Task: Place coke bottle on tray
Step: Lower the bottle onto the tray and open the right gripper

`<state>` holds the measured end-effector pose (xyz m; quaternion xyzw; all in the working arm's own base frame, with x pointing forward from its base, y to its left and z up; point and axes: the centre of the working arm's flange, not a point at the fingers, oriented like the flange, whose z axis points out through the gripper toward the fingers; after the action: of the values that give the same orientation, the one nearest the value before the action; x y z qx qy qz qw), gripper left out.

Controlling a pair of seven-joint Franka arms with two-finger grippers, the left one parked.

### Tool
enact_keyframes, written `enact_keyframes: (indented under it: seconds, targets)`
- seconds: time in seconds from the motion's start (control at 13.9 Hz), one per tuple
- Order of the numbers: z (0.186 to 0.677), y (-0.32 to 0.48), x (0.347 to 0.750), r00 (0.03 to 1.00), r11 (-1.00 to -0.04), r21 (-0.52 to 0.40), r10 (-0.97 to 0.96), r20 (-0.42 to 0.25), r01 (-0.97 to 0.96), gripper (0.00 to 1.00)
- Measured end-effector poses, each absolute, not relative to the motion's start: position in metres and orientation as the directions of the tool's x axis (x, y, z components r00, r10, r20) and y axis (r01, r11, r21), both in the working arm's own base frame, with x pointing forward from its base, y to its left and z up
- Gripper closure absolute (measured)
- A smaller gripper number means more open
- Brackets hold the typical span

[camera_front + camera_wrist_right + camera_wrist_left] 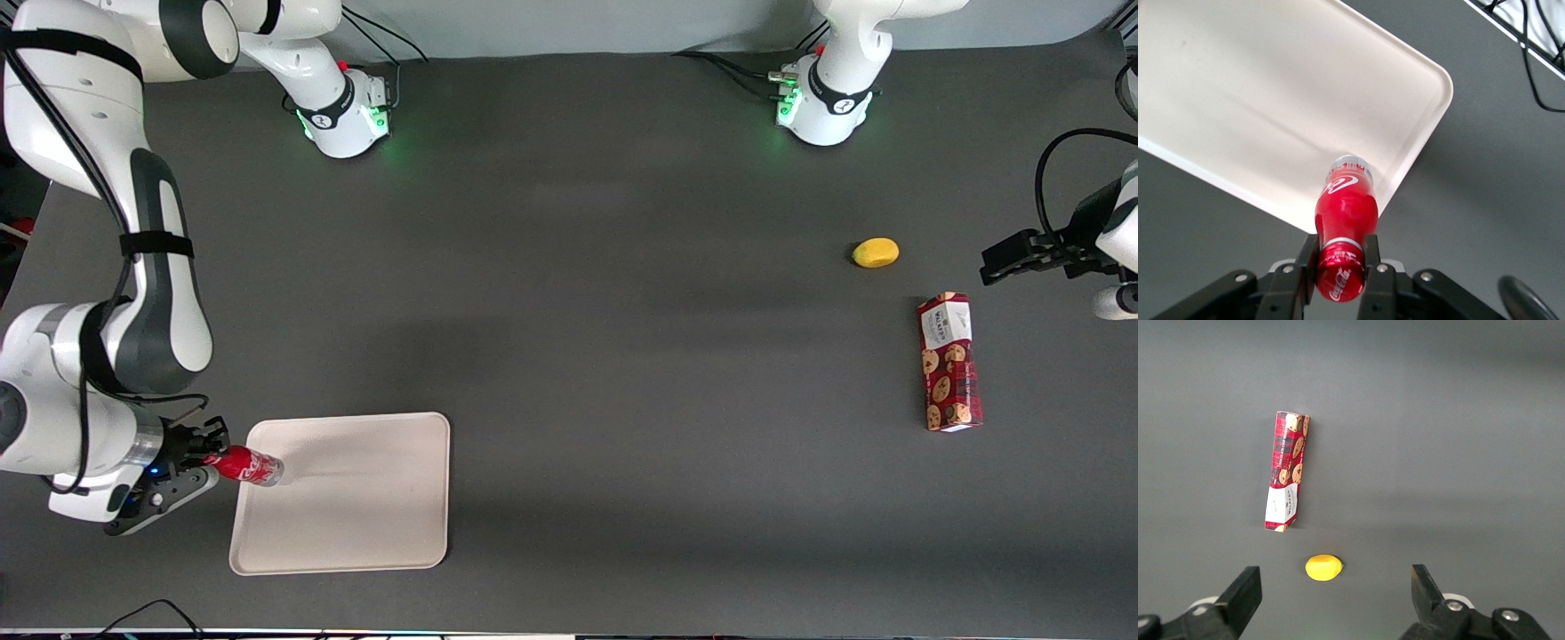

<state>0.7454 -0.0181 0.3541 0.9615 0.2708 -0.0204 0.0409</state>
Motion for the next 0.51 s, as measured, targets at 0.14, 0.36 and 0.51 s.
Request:
enact_keyframes:
  seconds: [0.14,0.36,0.51]
  targets:
    - [0.3404,-0.0192,0.7474,0.854,-0.852,0.061,0.517,-0.063,0.52,0.69]
    - [0.3395,-0.0217,0.7486,0.858,-0.857,0.057,0.51,-0.057,0.513,0.62]
    - [0.3453,-0.0218,0.7505,0.861,-0.858,0.062,0.507,-0.046,0.509,0.42]
